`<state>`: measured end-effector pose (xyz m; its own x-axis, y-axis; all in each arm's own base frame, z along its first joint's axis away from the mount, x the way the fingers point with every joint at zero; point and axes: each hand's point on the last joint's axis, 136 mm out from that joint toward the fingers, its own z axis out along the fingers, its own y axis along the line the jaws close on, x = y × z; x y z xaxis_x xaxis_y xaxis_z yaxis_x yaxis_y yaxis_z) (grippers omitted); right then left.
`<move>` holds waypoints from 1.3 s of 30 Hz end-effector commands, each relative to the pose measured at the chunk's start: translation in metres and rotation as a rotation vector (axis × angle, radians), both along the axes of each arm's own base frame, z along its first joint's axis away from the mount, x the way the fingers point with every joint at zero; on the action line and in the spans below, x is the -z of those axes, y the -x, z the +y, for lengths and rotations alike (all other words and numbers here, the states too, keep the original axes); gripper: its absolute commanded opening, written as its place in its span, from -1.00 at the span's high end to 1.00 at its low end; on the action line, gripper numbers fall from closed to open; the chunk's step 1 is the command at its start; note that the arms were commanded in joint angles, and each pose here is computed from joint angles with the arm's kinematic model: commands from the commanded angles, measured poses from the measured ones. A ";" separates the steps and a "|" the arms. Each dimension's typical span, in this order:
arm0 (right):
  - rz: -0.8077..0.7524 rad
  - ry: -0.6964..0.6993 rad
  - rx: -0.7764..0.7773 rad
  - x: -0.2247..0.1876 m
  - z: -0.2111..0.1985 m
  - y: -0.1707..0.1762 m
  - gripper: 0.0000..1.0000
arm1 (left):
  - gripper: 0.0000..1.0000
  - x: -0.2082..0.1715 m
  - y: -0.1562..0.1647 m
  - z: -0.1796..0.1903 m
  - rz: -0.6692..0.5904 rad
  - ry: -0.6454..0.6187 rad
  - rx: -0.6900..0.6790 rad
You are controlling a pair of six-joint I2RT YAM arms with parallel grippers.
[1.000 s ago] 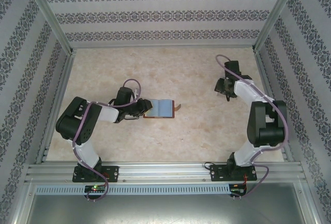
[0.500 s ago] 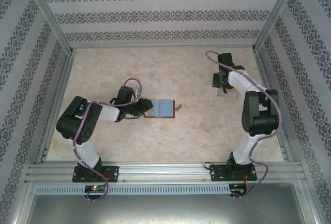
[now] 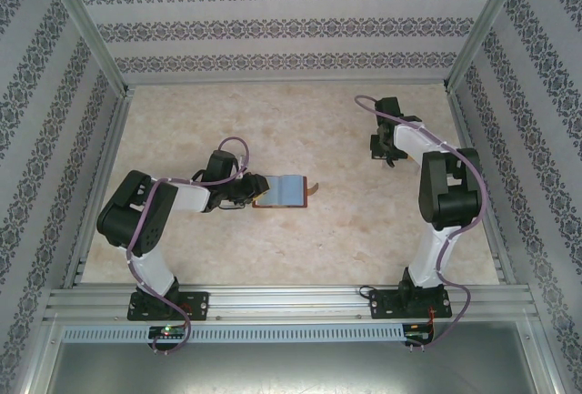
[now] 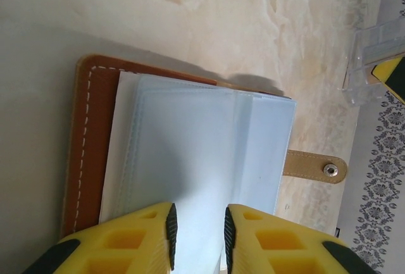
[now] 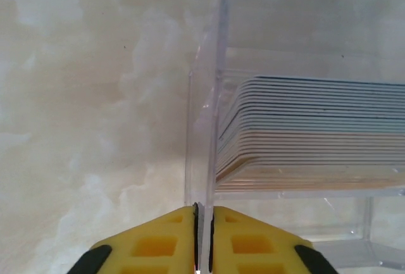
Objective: Put the credit cards into the card holder
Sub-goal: Move the storage box to the top-right of the table.
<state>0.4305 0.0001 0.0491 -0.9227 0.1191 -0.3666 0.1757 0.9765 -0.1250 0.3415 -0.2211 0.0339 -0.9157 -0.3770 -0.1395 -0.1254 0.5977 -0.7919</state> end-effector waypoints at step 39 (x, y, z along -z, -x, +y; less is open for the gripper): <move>0.041 -0.015 -0.816 -0.068 0.114 0.064 -0.22 | 0.30 0.015 0.022 -0.018 0.079 -0.087 0.136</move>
